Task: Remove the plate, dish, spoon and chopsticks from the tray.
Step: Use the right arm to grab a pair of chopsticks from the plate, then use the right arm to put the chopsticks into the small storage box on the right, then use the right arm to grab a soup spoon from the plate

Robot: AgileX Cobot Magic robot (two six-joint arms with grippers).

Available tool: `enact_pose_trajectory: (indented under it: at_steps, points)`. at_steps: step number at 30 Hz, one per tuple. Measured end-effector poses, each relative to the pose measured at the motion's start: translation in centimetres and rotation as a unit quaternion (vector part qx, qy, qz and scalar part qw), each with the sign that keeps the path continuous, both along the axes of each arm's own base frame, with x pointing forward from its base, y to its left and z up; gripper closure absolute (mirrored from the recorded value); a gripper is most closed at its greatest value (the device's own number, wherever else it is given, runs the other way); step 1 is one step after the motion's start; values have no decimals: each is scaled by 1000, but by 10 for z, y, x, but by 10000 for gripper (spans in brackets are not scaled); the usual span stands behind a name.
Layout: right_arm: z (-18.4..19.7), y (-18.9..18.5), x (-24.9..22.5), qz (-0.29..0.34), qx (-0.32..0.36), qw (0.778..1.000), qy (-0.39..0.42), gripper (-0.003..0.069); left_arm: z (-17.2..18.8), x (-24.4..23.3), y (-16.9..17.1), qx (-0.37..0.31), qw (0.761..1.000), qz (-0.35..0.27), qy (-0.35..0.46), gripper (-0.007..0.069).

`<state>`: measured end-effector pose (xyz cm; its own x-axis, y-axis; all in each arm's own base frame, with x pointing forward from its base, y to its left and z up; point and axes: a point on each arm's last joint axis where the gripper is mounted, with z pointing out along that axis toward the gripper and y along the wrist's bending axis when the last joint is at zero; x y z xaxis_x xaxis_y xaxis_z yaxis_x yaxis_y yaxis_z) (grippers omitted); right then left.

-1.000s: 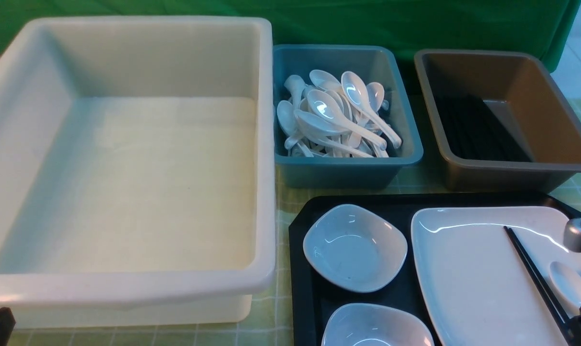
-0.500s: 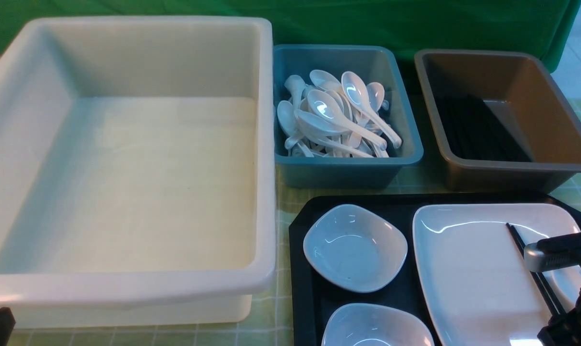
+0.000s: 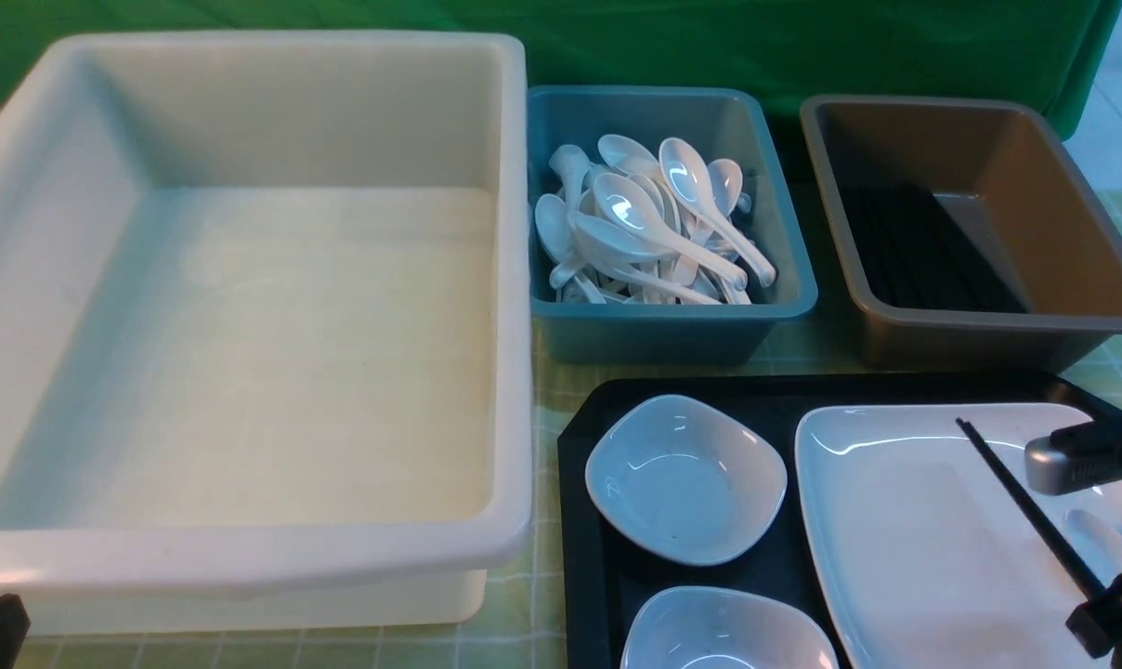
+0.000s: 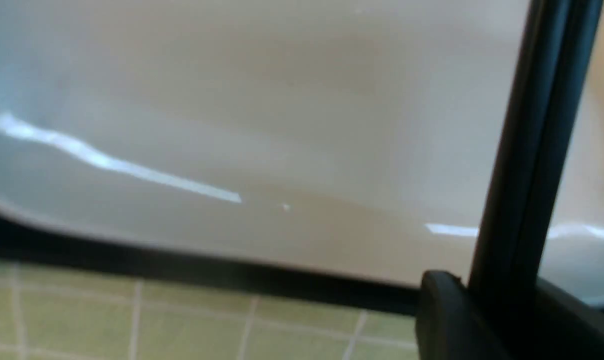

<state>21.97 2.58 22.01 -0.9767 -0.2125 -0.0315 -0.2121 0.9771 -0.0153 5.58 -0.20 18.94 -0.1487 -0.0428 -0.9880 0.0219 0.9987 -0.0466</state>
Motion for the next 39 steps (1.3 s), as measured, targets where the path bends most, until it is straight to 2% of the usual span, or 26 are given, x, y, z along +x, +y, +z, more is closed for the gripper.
enact_pose_trajectory:
  at_steps: [2,4,8,12,14,15,16,23,24,25,26,27,29,31,33,35,36,37,39]
  points:
    - [22,2,1,3,6,999,-32,541,0,0,0,0,1000,0,0,627]
    - [80,5,15,1,24,990,-141,541,0,0,0,0,1000,0,0,627]
    - [117,6,41,-4,33,976,-213,541,0,0,0,0,1000,0,0,627]
    - [131,12,104,-6,36,967,-253,541,0,0,0,0,1000,0,0,627]
    - [117,17,147,-6,34,967,-251,541,0,0,0,0,1000,0,0,627]
    - [120,17,152,-6,35,966,-257,541,0,0,0,0,1000,0,0,627]
    - [104,20,183,-7,33,965,-259,541,0,0,0,0,1000,0,0,627]
    - [59,18,251,-32,31,966,-256,522,0,0,0,1,1000,0,0,627]
    - [45,18,261,-47,30,967,-248,470,0,0,0,1,1000,0,0,627]
    - [40,18,264,-54,30,968,-243,447,0,0,0,1,1000,0,0,627]
    - [39,18,264,-56,29,968,-242,430,0,0,0,1,1000,0,0,627]
    - [32,18,265,-64,28,970,-231,371,0,0,0,1,1000,0,0,627]
    - [29,17,263,-66,24,975,-212,312,0,0,0,1,1000,0,0,627]
    - [37,14,257,-55,9,981,-185,299,0,0,0,1,1000,0,0,627]
    - [52,7,249,-36,-13,984,-176,353,0,0,0,1,1000,0,0,627]
    - [85,-5,235,-39,-20,979,-198,498,0,0,0,2,1000,0,0,627]
    - [88,-6,234,-39,-20,979,-200,512,0,0,0,2,1000,0,0,627]
    - [114,-12,220,-44,-21,974,-223,579,0,0,0,2,1000,0,0,627]
    - [144,-17,199,-45,-23,966,-255,625,0,0,0,2,1000,0,0,627]
